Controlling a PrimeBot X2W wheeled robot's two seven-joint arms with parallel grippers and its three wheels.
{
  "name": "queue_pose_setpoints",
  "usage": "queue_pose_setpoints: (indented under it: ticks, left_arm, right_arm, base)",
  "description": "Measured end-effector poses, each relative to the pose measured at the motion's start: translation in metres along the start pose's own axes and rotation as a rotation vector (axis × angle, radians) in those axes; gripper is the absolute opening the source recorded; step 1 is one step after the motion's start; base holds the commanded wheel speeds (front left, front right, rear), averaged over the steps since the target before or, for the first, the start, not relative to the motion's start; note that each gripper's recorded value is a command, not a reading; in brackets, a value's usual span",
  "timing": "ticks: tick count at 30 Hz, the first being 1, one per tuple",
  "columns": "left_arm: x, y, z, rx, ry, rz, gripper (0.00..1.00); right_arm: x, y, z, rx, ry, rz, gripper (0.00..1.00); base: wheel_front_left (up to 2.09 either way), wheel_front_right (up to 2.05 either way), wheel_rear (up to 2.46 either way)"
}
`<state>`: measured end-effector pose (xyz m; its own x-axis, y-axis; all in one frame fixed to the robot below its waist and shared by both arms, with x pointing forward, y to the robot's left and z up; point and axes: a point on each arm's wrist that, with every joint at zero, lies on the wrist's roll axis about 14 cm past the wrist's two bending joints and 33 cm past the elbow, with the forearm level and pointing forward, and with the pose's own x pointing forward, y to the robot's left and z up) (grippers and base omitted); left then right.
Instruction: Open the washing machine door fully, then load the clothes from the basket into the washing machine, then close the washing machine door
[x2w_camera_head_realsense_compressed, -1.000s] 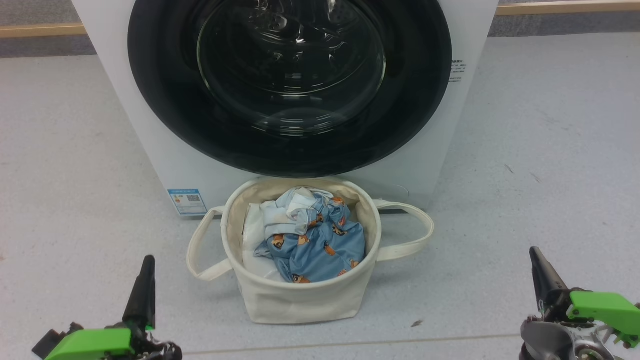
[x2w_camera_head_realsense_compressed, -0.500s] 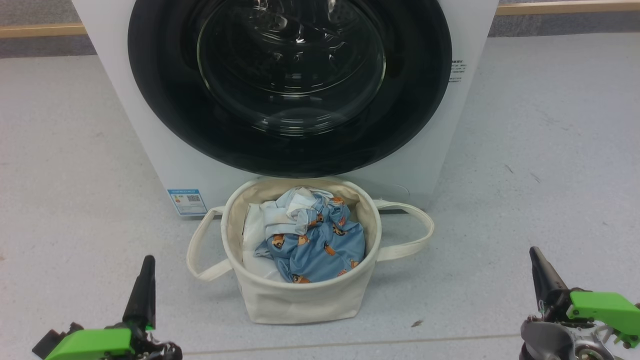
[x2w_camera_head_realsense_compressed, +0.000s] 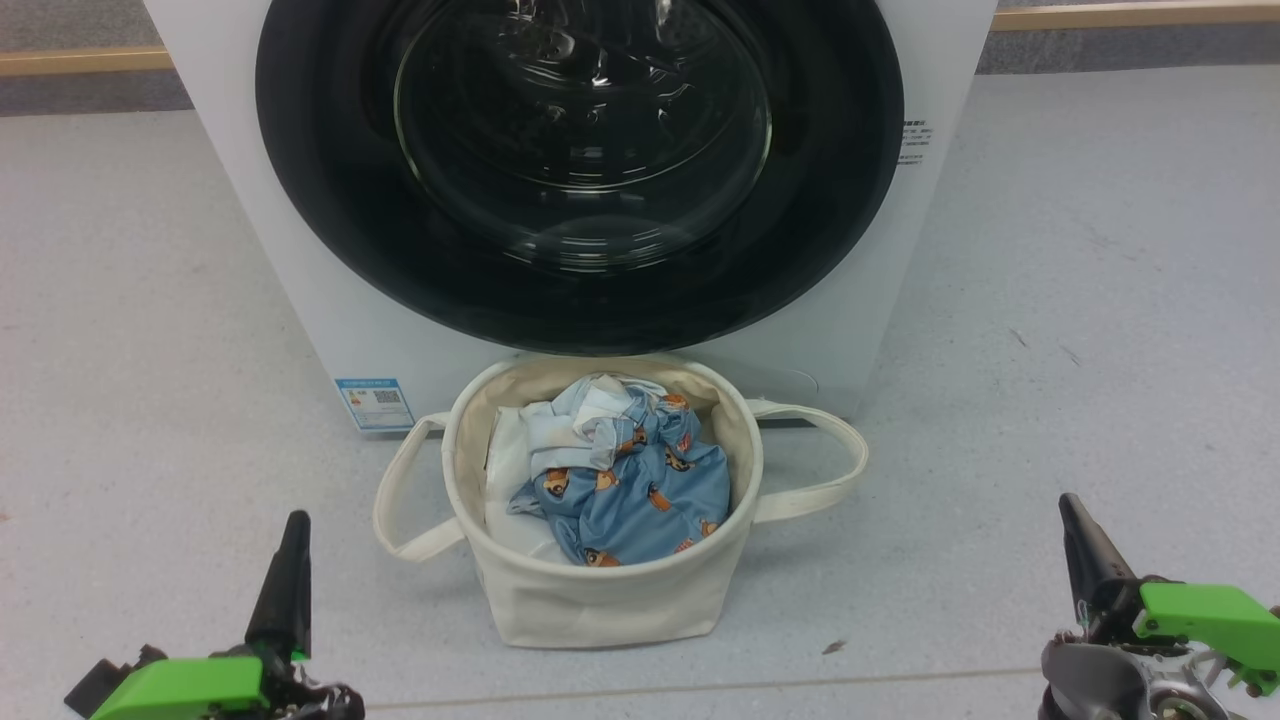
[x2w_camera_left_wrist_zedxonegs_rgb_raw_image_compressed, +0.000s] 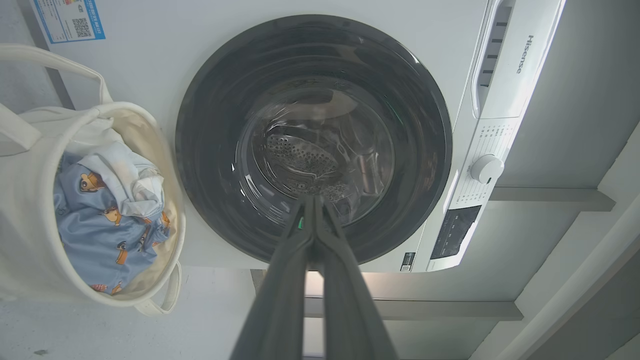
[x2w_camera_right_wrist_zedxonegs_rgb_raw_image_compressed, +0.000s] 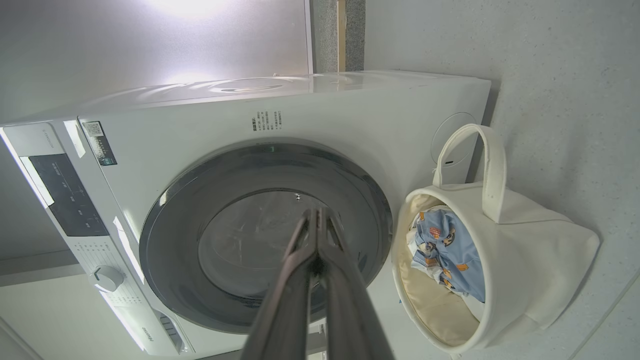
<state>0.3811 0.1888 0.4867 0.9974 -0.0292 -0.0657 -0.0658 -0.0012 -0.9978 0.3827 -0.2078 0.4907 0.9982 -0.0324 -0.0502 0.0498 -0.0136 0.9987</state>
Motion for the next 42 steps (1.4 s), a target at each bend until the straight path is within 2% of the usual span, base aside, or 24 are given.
queue_pose_setpoints:
  ticks: [2,3,11,27,32,36,42]
  left_arm:
    - [0.000,0.000,0.000,0.000,0.000,0.000,0.00]
    - [0.000,0.000,0.000,0.000,0.000,0.000,1.00]
    - [-0.021,0.050,-0.001,-0.018,-0.005,0.150,1.00]
    - [-0.015,0.039,0.008,-0.019,-0.036,0.138,1.00]
    - [-0.010,0.026,0.013,0.004,-0.042,0.108,1.00]
    - [-0.010,0.022,0.012,0.053,-0.030,0.098,1.00]
    - [-0.011,0.018,0.013,0.154,-0.015,0.091,1.00]
  right_arm:
    - [0.000,0.000,0.000,0.000,0.000,0.000,0.00]
    - [0.000,0.000,0.000,0.000,0.000,0.000,1.00]
    - [-0.019,-0.047,0.000,0.014,-0.005,-0.140,1.00]
    - [-0.013,-0.039,-0.001,0.037,-0.023,-0.116,1.00]
    - [-0.004,-0.025,-0.002,0.046,-0.025,-0.078,1.00]
    - [-0.002,-0.019,-0.008,0.027,-0.003,-0.062,1.00]
    - [0.001,-0.010,-0.010,-0.109,0.009,-0.038,1.00]
  base:
    - [0.00,0.00,0.00]
    - [0.00,0.00,0.00]
    - [0.00,0.00,0.00]
    - [0.00,0.00,0.00]
    - [0.00,0.00,0.00]
    - [0.00,0.00,0.00]
    - [0.00,0.00,0.00]
